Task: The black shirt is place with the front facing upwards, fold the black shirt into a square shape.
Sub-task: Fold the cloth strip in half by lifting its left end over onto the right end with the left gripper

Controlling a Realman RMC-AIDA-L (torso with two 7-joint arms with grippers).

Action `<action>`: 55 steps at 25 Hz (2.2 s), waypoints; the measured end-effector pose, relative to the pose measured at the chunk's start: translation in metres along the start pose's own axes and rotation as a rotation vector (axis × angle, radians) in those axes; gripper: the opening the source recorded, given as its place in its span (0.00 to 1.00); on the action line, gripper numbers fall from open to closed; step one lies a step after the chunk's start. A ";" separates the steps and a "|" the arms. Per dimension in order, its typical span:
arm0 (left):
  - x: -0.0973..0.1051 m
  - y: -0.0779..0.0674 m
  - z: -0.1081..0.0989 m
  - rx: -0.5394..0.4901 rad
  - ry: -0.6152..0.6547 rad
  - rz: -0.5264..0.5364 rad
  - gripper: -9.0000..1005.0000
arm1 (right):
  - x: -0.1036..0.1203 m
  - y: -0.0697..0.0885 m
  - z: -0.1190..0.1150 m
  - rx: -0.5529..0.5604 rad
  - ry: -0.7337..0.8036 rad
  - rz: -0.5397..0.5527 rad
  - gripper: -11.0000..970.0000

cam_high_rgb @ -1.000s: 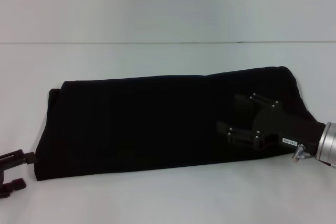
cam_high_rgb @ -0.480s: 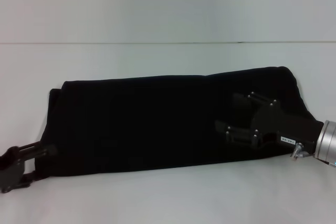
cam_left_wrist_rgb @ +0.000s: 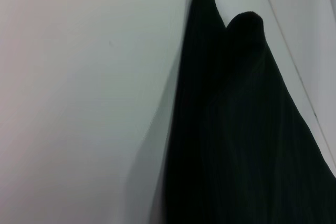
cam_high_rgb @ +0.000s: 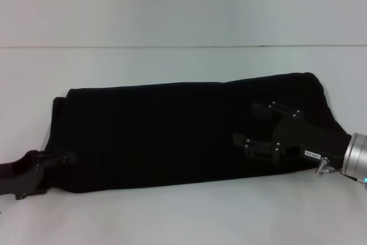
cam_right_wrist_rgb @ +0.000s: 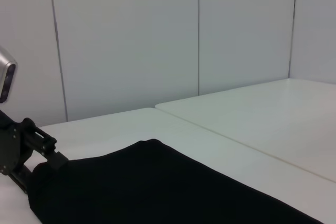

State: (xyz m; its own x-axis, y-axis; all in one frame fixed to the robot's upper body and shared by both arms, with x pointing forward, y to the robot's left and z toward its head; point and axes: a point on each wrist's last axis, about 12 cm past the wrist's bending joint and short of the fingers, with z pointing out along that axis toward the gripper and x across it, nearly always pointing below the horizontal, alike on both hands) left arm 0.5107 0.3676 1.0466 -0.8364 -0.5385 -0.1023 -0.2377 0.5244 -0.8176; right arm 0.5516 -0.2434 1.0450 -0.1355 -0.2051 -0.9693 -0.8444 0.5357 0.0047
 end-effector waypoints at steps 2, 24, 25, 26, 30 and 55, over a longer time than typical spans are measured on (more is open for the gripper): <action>-0.001 0.000 0.000 -0.015 0.014 0.009 0.78 | 0.000 0.000 0.000 -0.003 0.000 0.000 0.93; -0.009 -0.001 -0.003 -0.015 -0.045 0.042 0.12 | 0.004 0.003 -0.003 -0.012 0.012 0.004 0.93; -0.010 0.000 -0.004 -0.017 -0.052 0.045 0.11 | 0.004 0.003 -0.003 -0.011 0.012 0.005 0.93; -0.011 0.000 -0.005 -0.018 -0.057 0.046 0.09 | 0.004 0.002 -0.004 -0.008 0.011 0.007 0.93; -0.025 0.003 -0.023 -0.042 -0.127 0.055 0.05 | 0.005 0.002 -0.006 0.004 0.003 0.015 0.93; -0.068 -0.172 0.052 0.371 -0.055 0.364 0.05 | 0.030 0.003 -0.045 0.181 -0.033 0.138 0.93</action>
State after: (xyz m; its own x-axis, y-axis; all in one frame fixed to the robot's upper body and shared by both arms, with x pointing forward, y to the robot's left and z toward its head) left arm 0.6343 0.2795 1.1648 -0.8026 -0.4042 -0.4388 0.2626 0.4210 -0.8682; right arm 0.5222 -0.2850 1.0269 -0.2235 -0.0944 -0.9701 -0.7117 0.6959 0.0962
